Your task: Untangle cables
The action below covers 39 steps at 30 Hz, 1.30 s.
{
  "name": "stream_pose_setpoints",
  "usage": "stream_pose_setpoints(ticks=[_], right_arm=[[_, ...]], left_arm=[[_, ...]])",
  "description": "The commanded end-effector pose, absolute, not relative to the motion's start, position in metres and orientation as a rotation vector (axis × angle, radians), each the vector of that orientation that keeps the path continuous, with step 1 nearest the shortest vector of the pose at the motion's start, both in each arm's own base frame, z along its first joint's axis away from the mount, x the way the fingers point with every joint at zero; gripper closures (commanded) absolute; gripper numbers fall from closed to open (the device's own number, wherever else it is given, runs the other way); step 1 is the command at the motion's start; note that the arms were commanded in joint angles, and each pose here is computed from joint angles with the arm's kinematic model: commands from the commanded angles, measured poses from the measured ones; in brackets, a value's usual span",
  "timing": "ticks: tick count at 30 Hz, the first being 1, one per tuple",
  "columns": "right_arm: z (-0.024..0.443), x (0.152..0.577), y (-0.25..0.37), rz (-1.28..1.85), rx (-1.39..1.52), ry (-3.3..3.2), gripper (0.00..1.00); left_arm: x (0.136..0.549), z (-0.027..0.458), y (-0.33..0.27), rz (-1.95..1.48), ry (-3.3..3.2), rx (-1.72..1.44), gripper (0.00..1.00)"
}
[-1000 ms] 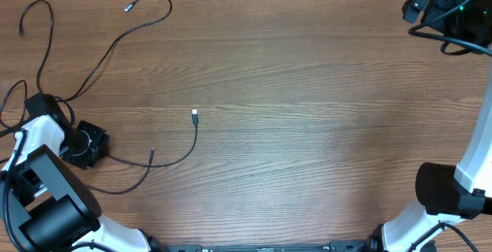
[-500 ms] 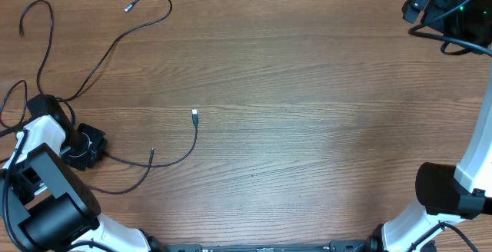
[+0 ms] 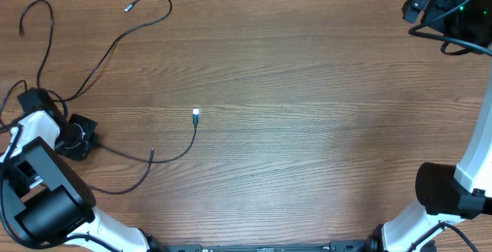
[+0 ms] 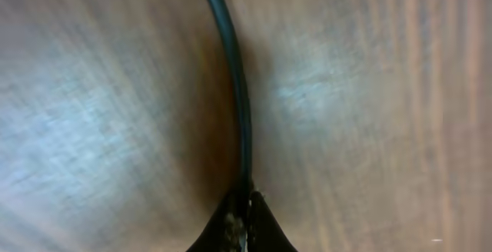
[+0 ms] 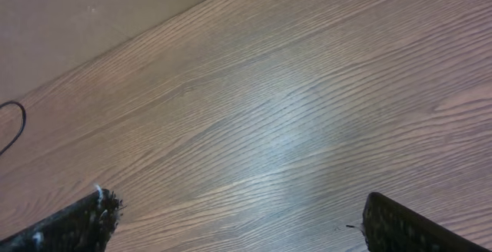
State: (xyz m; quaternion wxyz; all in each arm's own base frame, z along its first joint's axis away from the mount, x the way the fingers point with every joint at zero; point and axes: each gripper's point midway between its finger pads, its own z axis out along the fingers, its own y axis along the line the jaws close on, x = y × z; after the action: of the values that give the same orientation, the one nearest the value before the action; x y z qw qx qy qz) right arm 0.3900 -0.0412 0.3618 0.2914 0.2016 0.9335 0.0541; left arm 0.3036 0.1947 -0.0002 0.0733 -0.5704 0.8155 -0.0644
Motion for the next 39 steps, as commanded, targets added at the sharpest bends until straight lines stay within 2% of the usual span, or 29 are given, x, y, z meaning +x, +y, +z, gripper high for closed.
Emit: stream_pose_setpoints(ticks=[1,5,11,13,17,20,21,24,26,27,34,35,36,37,39], right_arm=[[0.370,0.386,-0.041,0.145,0.539,2.465,0.00],[0.370,0.386,-0.041,0.145,0.539,2.465,0.00],[0.370,0.386,-0.041,0.145,0.539,2.465,0.00],[0.370,0.386,-0.041,0.145,0.539,2.465,0.00],[0.370,0.386,-0.041,0.145,0.539,2.465,0.00],[0.370,0.386,-0.041,0.145,0.539,2.465,0.00],[0.370,0.386,-0.041,0.145,0.539,2.465,0.00],[0.370,0.386,-0.041,0.145,0.539,2.465,0.00],[0.370,0.386,-0.041,0.145,0.539,2.465,0.00],[0.370,0.386,-0.041,0.145,0.539,2.465,0.00],[0.370,0.386,-0.041,0.145,0.539,2.465,0.00],[0.370,0.386,-0.041,0.145,0.539,2.465,0.00],[0.370,0.386,-0.041,0.145,0.539,2.465,0.00],[0.370,0.386,-0.041,0.145,0.539,2.465,0.00],[0.370,0.386,-0.041,0.145,0.539,2.465,0.00]], left_arm=[[0.332,0.006,0.188,-0.509,2.312,-1.801,0.96],[0.367,0.035,0.192,-0.711,2.212,-1.678,0.96],[0.387,0.059,0.206,-0.693,2.200,-1.539,0.96],[0.386,0.058,0.207,-0.661,2.236,-1.485,0.85],[0.359,0.041,0.219,-0.448,2.312,-1.591,0.81],[0.338,0.032,0.227,-0.295,2.357,-1.661,0.64],[0.335,0.031,0.227,-0.283,2.372,-1.660,0.65],[0.344,0.035,0.217,-0.379,2.407,-1.557,0.78],[0.356,0.042,0.205,-0.512,2.391,-1.506,0.82],[0.363,0.047,0.198,-0.588,2.378,-1.481,0.81],[0.393,0.075,0.137,-0.922,2.412,-1.208,0.59],[0.395,0.076,0.129,-0.938,2.429,-1.171,0.51],[0.400,0.078,0.114,-0.960,2.460,-1.084,0.34],[0.402,0.078,0.108,-0.965,2.473,-1.055,0.26],[0.403,0.079,0.095,-0.980,2.502,-1.011,0.23]])
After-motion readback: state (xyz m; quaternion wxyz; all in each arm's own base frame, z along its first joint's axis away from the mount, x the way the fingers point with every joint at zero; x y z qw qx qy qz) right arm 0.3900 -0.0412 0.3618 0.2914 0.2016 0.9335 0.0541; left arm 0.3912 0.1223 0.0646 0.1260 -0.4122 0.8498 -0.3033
